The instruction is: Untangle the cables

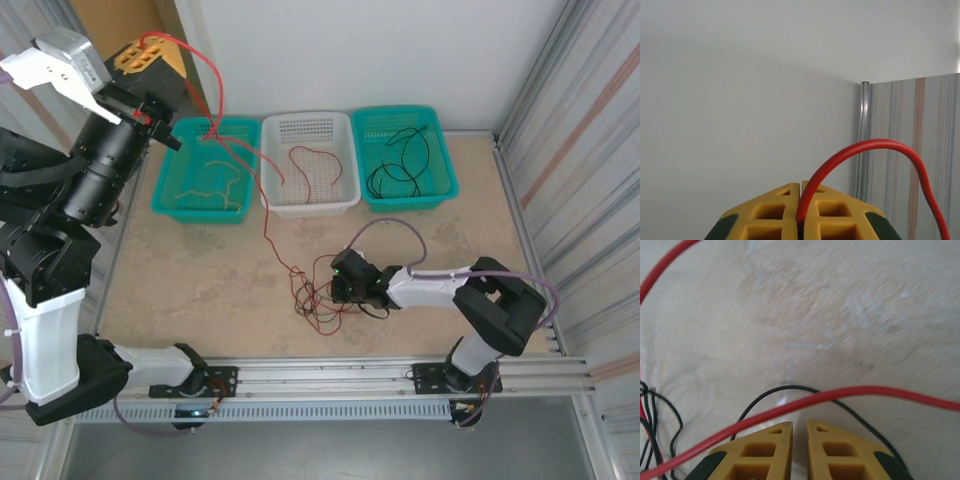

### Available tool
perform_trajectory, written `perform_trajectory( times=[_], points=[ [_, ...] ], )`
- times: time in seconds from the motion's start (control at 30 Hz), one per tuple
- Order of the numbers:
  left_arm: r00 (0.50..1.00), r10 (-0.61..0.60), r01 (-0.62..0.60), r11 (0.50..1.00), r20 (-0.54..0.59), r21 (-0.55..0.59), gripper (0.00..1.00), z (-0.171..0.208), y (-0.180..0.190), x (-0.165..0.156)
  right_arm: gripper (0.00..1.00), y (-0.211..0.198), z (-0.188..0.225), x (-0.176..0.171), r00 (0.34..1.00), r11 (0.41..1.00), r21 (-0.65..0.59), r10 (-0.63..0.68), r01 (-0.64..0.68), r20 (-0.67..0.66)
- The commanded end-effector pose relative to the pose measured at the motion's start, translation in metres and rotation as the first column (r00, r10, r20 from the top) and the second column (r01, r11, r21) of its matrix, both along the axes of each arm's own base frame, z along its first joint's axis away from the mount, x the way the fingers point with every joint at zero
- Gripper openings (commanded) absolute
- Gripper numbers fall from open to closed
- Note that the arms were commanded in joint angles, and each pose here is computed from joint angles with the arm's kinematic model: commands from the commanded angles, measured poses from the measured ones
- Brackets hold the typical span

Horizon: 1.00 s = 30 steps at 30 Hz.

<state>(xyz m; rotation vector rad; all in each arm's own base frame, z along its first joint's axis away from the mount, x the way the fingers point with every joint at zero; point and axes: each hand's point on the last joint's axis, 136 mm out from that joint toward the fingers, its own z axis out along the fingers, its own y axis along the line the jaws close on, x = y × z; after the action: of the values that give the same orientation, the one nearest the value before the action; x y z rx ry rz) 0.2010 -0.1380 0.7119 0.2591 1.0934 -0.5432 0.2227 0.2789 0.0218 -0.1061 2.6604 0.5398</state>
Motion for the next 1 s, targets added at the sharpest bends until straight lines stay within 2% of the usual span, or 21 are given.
perform_trajectory(
  times=[0.0, 0.13, 0.23, 0.3, 0.4, 0.47, 0.53, 0.57, 0.67, 0.7, 0.9, 0.97],
  points=[
    [0.998, 0.062, -0.062, 0.998, -0.001, -0.004, 0.00, 0.003, 0.009, 0.005, 0.22, 0.017, 0.043, -0.004, 0.993, 0.998, 0.007, 0.061, -0.062, 0.101],
    [1.000, -0.002, 0.002, 1.000, -0.018, 0.000, 0.00, -0.001, -0.003, 0.006, 0.53, 0.037, 0.099, -0.015, 0.952, 0.988, 0.019, 0.140, -0.150, 0.273],
    [0.999, -0.018, 0.018, 1.000, -0.034, 0.021, 0.00, -0.007, -0.012, 0.012, 0.73, 0.049, 0.126, -0.020, 0.919, 0.981, 0.044, 0.162, -0.190, 0.359],
    [0.999, -0.018, 0.020, 0.999, -0.046, 0.032, 0.00, -0.010, -0.016, 0.016, 0.82, 0.063, 0.132, -0.022, 0.906, 0.969, 0.078, 0.190, -0.236, 0.379],
    [0.999, -0.026, 0.027, 0.999, -0.044, 0.027, 0.00, -0.009, -0.017, 0.016, 0.82, 0.083, 0.125, -0.018, 0.900, 0.957, 0.071, 0.238, -0.282, 0.366],
    [0.999, -0.022, 0.023, 0.999, -0.036, 0.022, 0.00, -0.006, -0.015, 0.014, 0.80, 0.087, 0.116, -0.007, 0.904, 0.965, 0.041, 0.228, -0.260, 0.360],
    [1.000, -0.007, 0.008, 1.000, -0.031, 0.022, 0.00, -0.003, -0.011, 0.013, 0.68, 0.076, 0.103, 0.012, 0.929, 0.984, 0.007, 0.167, -0.179, 0.330],
    [1.000, -0.002, 0.003, 1.000, -0.029, 0.025, 0.00, -0.002, -0.010, 0.012, 0.60, 0.070, 0.098, 0.017, 0.938, 0.988, 0.003, 0.143, -0.152, 0.317],
    [0.999, 0.029, -0.028, 0.999, -0.018, 0.034, 0.00, 0.001, -0.004, 0.011, 0.18, 0.051, 0.081, 0.027, 0.954, 0.996, 0.022, 0.077, -0.087, 0.291],
    [0.999, 0.042, -0.041, 0.999, -0.014, 0.034, 0.00, 0.002, -0.002, 0.011, 0.12, 0.044, 0.073, 0.027, 0.960, 0.998, 0.024, 0.058, -0.066, 0.273],
    [0.995, 0.098, -0.099, 0.995, 0.027, 0.023, 0.00, 0.012, 0.007, 0.011, 0.07, 0.012, 0.021, 0.016, 0.988, 1.000, -0.023, -0.006, 0.009, 0.152],
    [0.994, 0.109, -0.109, 0.994, 0.023, 0.026, 0.00, 0.010, 0.005, 0.017, 0.06, 0.008, 0.015, 0.010, 0.990, 1.000, -0.016, -0.017, 0.019, 0.137]
  ],
)
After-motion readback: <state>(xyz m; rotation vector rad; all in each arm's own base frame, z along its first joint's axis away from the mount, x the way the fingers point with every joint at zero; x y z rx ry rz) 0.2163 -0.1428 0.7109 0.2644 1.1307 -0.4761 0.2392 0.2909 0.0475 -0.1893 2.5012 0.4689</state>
